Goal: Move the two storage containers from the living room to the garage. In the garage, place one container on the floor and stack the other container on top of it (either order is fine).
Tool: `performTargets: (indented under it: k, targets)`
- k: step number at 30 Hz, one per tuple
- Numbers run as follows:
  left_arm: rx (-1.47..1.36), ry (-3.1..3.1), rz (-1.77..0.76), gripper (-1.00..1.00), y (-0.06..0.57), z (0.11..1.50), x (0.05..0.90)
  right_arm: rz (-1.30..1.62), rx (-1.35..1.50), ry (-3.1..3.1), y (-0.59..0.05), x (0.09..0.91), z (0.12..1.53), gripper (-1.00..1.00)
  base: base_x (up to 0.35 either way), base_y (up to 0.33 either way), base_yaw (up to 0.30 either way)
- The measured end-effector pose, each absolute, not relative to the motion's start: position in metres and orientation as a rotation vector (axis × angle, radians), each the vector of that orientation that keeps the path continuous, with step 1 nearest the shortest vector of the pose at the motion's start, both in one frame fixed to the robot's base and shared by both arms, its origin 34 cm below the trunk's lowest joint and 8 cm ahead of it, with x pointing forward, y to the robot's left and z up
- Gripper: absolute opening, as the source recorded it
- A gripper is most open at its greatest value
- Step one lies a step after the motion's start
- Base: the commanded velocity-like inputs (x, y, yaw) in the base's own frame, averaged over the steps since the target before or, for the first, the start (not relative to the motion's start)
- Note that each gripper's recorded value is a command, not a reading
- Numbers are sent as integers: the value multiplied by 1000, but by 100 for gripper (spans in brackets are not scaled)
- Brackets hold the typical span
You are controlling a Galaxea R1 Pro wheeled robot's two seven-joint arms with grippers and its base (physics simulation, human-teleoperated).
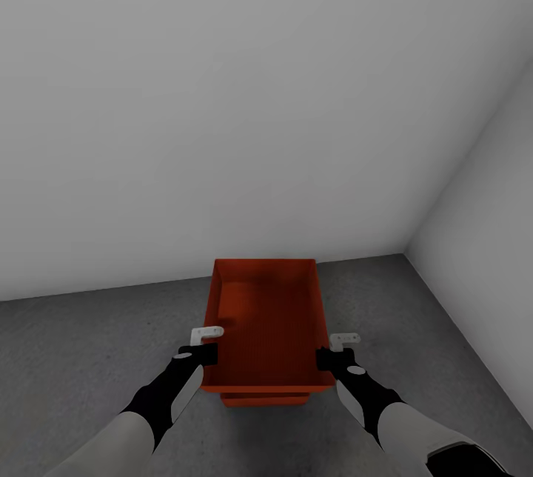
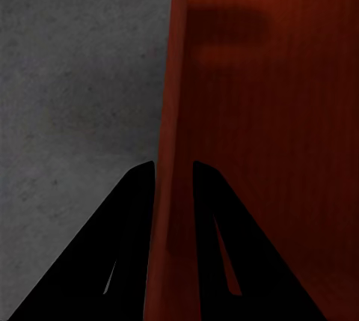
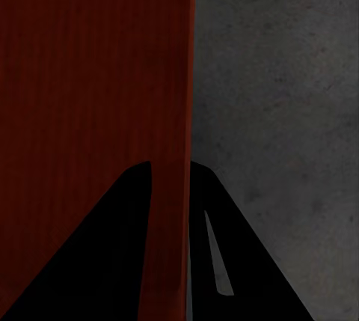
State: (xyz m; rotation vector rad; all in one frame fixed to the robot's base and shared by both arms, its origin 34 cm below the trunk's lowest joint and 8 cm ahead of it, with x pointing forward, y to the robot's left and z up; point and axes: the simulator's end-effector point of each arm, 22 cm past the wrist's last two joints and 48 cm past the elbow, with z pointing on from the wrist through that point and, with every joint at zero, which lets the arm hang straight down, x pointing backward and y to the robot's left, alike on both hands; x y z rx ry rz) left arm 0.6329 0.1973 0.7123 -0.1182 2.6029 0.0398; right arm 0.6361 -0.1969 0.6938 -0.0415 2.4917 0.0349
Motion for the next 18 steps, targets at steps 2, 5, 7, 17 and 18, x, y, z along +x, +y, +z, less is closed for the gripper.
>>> performTargets:
  k: [2,5,7,17,18]
  targets:
    - [-118,2603,40,-100,197,712,633,35,-41,2491,-197,636,694,-100,0,0,0]
    - [-118,2602,40,-100,197,712,633,35,-42,2491,-197,636,694,-100,0,0,0]
    - [-118,2602,40,-100,197,712,633,35,-42,2491,-197,636,694,-100,0,0,0]
    - [-116,2589,40,-100,198,716,638,37,-38,2476,-196,641,697,-100,0,0,0]
    - [-117,2581,38,-100,197,718,640,37,-39,2468,-197,644,700,-100,0,0,0]
